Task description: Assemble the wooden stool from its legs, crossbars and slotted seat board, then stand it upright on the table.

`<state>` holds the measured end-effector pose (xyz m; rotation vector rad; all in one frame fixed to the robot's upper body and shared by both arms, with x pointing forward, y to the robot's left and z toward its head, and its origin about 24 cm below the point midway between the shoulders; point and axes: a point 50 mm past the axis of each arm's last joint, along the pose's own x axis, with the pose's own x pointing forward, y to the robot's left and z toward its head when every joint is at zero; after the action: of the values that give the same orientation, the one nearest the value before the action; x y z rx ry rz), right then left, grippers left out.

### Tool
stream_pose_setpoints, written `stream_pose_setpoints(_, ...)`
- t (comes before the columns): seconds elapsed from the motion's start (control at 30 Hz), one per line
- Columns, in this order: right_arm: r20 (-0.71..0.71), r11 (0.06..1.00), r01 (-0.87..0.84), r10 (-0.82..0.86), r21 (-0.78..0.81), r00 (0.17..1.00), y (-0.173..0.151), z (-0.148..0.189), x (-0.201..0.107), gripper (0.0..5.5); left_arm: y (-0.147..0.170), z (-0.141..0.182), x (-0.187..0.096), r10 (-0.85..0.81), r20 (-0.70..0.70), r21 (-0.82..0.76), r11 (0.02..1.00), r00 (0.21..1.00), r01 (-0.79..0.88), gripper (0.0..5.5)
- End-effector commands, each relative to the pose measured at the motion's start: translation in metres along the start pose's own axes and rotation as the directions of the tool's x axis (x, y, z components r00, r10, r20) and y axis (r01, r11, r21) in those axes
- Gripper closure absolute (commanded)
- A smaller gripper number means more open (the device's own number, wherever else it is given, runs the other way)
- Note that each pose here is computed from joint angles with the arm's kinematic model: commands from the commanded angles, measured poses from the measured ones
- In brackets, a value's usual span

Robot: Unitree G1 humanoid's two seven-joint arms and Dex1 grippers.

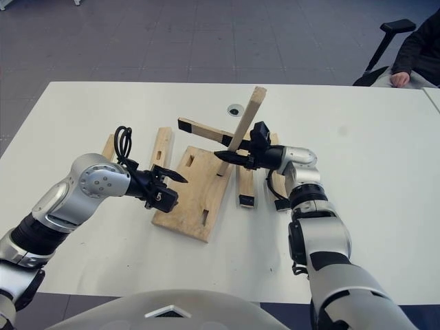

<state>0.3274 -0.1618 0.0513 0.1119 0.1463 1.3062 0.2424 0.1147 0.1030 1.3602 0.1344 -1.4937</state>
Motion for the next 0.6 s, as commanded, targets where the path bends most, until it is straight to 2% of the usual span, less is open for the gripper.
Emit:
stream_pose_setpoints(0.03, -0.161, 0.994, 0.004, 0.013, 0.106, 0.987, 0.013, -0.040, -0.017, 3.41, 0.004, 0.002, -0.001, 0.026, 0.000, 0.004, 1.000, 1.000, -0.026, 2.28)
stream_pose_setpoints(0.23, -0.145, 1.000, 0.005, -0.007, -0.014, 0.989, 0.007, -0.025, -0.013, 3.41, 0.003, 0.001, 0.000, 0.033, -0.003, -0.006, 0.999, 0.999, -0.033, 2.28)
stream_pose_setpoints(0.37, -0.134, 0.998, 0.026, -0.034, -0.055, 0.990, 0.001, -0.014, -0.014, 2.52, 0.002, 0.001, 0.000, 0.037, -0.006, -0.013, 0.999, 0.999, -0.038, 2.28)
stream_pose_setpoints(0.6, -0.093, 0.983, 0.049, -0.066, -0.176, 0.993, -0.011, 0.018, -0.017, 1.39, -0.002, 0.002, 0.002, 0.041, -0.011, -0.028, 0.999, 0.999, -0.041, 2.28)
